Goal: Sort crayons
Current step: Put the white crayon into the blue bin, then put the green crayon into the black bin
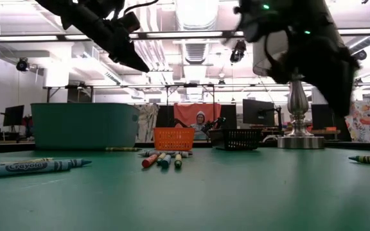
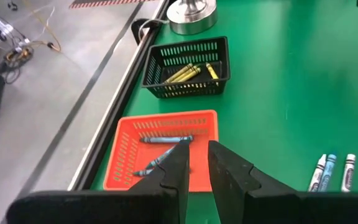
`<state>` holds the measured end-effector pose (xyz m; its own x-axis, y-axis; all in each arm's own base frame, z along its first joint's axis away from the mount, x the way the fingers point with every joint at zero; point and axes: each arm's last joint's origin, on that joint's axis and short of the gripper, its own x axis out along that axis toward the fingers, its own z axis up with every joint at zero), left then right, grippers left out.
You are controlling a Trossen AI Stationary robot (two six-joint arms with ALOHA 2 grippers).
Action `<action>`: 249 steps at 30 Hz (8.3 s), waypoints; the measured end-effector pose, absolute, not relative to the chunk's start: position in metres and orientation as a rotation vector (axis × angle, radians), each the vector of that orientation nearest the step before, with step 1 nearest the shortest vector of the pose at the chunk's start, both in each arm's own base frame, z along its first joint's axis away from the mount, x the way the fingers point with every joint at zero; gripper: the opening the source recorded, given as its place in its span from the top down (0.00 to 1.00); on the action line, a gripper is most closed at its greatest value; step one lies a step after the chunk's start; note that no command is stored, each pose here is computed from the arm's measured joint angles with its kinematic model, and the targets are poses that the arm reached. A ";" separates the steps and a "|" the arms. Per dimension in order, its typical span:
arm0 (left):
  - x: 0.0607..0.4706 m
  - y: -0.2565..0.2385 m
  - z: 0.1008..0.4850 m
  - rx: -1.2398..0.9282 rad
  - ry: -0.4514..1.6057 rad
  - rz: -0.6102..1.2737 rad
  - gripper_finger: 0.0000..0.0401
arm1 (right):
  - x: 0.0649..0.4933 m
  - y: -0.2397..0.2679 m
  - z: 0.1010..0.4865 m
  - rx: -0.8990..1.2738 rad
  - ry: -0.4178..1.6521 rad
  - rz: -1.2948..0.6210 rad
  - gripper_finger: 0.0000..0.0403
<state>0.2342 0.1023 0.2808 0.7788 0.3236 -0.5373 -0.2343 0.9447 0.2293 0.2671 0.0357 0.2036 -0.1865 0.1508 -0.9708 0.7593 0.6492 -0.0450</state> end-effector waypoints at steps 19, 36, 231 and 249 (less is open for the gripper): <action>0.237 0.104 0.285 0.238 0.567 0.300 0.89 | 0.180 0.059 0.202 1.062 1.495 -0.902 0.68; 0.237 0.104 0.286 0.217 0.557 0.308 0.89 | 0.172 0.083 0.177 1.089 1.453 -0.775 0.68; 0.120 0.050 0.388 -0.029 0.194 0.345 0.89 | 0.543 -0.002 0.265 -0.190 0.601 0.308 0.70; 0.134 0.056 0.377 0.065 0.314 0.325 0.89 | 0.490 -0.028 0.241 -0.044 1.128 0.261 0.71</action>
<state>0.1338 0.0563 0.3772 0.8999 0.3234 -0.2926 -0.3033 0.9462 0.1129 0.4903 -0.0277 0.2411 0.4012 0.1842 -0.8973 -0.2287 0.9687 0.0967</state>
